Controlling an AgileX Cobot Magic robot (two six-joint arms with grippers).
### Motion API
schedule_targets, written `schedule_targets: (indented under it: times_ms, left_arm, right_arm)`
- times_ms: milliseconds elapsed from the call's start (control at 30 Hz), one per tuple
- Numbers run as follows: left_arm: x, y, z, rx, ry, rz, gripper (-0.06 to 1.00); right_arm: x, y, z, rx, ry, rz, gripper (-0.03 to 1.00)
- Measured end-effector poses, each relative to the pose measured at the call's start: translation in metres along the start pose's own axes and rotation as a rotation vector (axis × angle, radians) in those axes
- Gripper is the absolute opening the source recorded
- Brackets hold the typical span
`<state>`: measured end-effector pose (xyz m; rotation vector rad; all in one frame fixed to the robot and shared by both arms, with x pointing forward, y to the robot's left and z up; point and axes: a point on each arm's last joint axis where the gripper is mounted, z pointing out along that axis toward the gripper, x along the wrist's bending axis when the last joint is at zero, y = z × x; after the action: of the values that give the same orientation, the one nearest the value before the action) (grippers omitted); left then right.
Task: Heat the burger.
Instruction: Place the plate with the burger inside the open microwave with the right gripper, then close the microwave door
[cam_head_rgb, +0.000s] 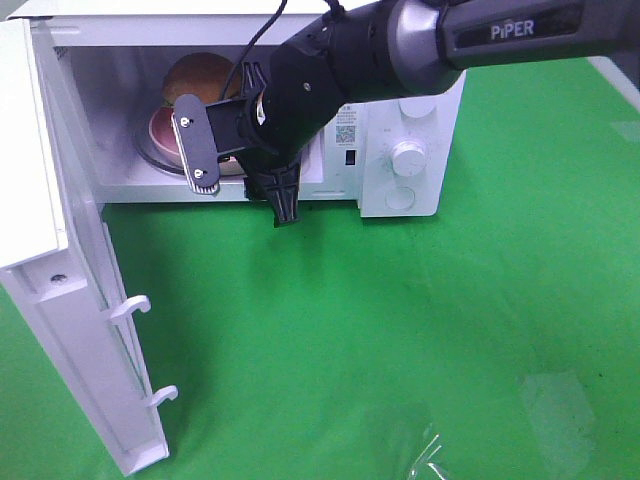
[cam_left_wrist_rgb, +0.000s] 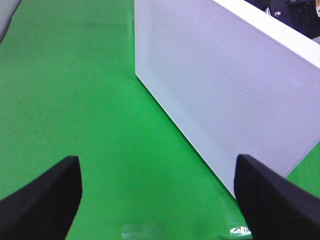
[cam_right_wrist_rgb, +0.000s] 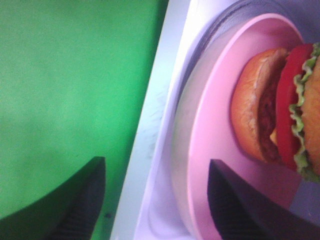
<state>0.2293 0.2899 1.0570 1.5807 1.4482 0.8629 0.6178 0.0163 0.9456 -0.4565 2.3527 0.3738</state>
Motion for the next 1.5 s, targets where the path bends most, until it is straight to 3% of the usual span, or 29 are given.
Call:
schedule_targets:
  times_ms: [400, 900, 1033, 1133, 1500]
  left_arm:
    - [0.000, 0.000, 0.000, 0.000, 0.000, 0.000, 0.76]
    - [0.000, 0.000, 0.000, 0.000, 0.000, 0.000, 0.76]
    - [0.000, 0.000, 0.000, 0.000, 0.000, 0.000, 0.76]
    - [0.000, 0.000, 0.000, 0.000, 0.000, 0.000, 0.76]
    - [0.000, 0.000, 0.000, 0.000, 0.000, 0.000, 0.76]
  right_arm:
    - [0.013, 0.000, -0.031, -0.025, -0.005, -0.017, 0.70]
    - [0.036, -0.011, -0.074, -0.018, 0.027, 0.092, 0.71]
    - [0.052, -0.017, -0.093, -0.016, 0.041, 0.219, 0.71]
    - [0.054, -0.018, -0.097, -0.016, 0.042, 0.239, 0.71]
    - [0.075, -0.028, -0.141, -0.012, 0.052, 0.625, 0.71]
